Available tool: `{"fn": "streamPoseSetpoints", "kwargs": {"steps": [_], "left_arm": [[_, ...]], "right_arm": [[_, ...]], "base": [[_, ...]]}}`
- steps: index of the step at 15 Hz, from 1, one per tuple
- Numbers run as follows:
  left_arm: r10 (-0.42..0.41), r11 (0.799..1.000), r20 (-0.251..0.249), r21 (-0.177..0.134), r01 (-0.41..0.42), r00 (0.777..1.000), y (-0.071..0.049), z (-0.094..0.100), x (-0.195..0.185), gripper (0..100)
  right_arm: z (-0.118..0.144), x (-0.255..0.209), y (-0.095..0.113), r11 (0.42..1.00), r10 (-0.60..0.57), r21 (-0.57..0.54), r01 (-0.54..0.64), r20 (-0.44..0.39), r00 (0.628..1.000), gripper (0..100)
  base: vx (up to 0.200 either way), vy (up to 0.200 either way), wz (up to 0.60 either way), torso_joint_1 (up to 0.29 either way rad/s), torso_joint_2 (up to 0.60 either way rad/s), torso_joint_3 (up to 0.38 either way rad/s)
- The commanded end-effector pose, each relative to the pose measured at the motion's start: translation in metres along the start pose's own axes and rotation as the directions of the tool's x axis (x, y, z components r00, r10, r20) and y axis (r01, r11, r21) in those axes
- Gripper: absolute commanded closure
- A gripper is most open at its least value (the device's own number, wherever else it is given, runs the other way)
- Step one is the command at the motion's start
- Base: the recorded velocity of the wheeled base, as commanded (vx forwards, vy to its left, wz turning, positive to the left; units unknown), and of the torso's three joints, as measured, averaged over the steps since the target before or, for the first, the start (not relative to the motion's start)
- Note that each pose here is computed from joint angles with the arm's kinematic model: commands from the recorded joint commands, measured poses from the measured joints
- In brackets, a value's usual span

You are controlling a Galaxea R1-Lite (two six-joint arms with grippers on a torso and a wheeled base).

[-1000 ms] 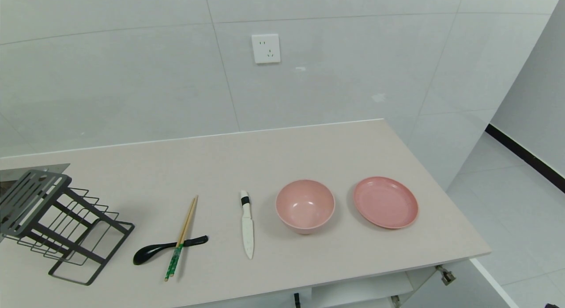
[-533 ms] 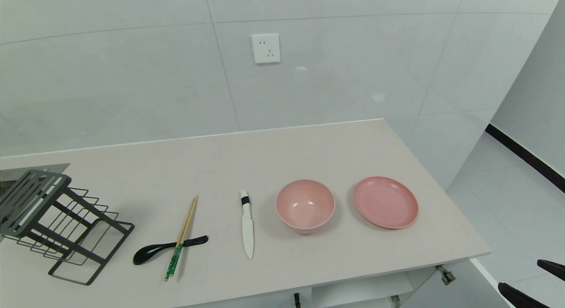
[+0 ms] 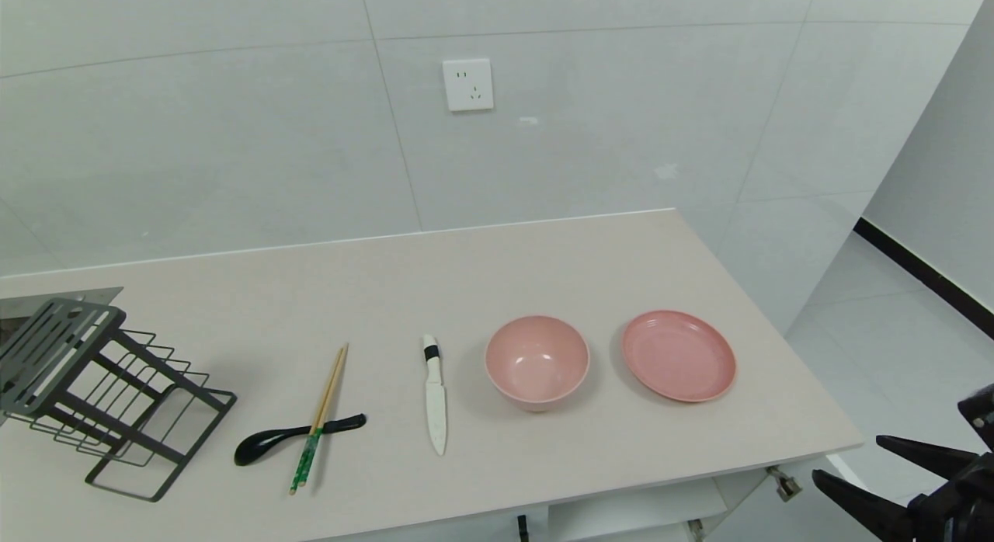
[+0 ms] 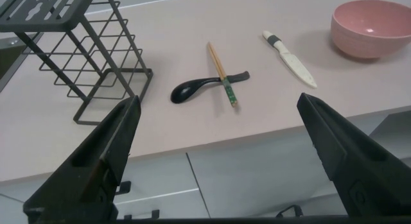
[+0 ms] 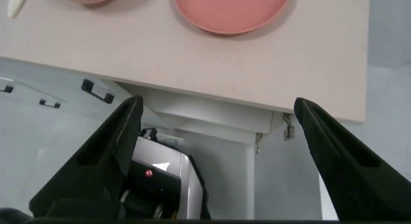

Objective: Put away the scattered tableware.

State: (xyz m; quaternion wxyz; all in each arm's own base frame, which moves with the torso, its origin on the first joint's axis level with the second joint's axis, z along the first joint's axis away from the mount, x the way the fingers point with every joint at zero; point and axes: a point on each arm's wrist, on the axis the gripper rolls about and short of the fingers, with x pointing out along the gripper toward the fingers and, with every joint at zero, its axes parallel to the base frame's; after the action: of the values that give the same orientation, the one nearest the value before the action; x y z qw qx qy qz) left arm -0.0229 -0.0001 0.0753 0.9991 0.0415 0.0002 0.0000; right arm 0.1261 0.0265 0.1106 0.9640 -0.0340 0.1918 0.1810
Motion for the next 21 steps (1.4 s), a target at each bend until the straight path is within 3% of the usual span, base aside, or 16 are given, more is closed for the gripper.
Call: {"fn": "streamPoseSetpoints", "kwargs": {"steps": [1,9,16,21], "left_arm": [[0.0,1.0,-0.001,0.0,0.0,1.0,0.0,0.0,0.0,0],[0.0,1.0,-0.001,-0.002,0.0,1.0,0.0,0.0,0.0,0],[0.0,1.0,-0.003,-0.003,0.0,1.0,0.0,0.0,0.0,0],[0.0,1.0,-0.003,-0.005,0.0,1.0,0.0,0.0,0.0,0]], "right_arm": [[-0.006,0.022,-0.003,1.0,0.011,0.011,-0.01,-0.078,0.997,0],[0.005,0.068,-0.014,0.999,0.039,0.01,-0.038,-0.104,0.994,0],[0.003,0.124,-0.04,0.999,0.027,0.033,-0.023,-0.122,0.992,0],[0.019,0.162,-0.052,1.0,0.022,0.013,-0.021,-0.067,0.997,0]], "base": [[0.0,0.0,0.0,0.0,0.0,0.0],[0.0,0.0,0.0,0.0,0.0,0.0],[0.0,0.0,0.0,0.0,0.0,0.0],[0.0,0.0,0.0,0.0,0.0,0.0]]}}
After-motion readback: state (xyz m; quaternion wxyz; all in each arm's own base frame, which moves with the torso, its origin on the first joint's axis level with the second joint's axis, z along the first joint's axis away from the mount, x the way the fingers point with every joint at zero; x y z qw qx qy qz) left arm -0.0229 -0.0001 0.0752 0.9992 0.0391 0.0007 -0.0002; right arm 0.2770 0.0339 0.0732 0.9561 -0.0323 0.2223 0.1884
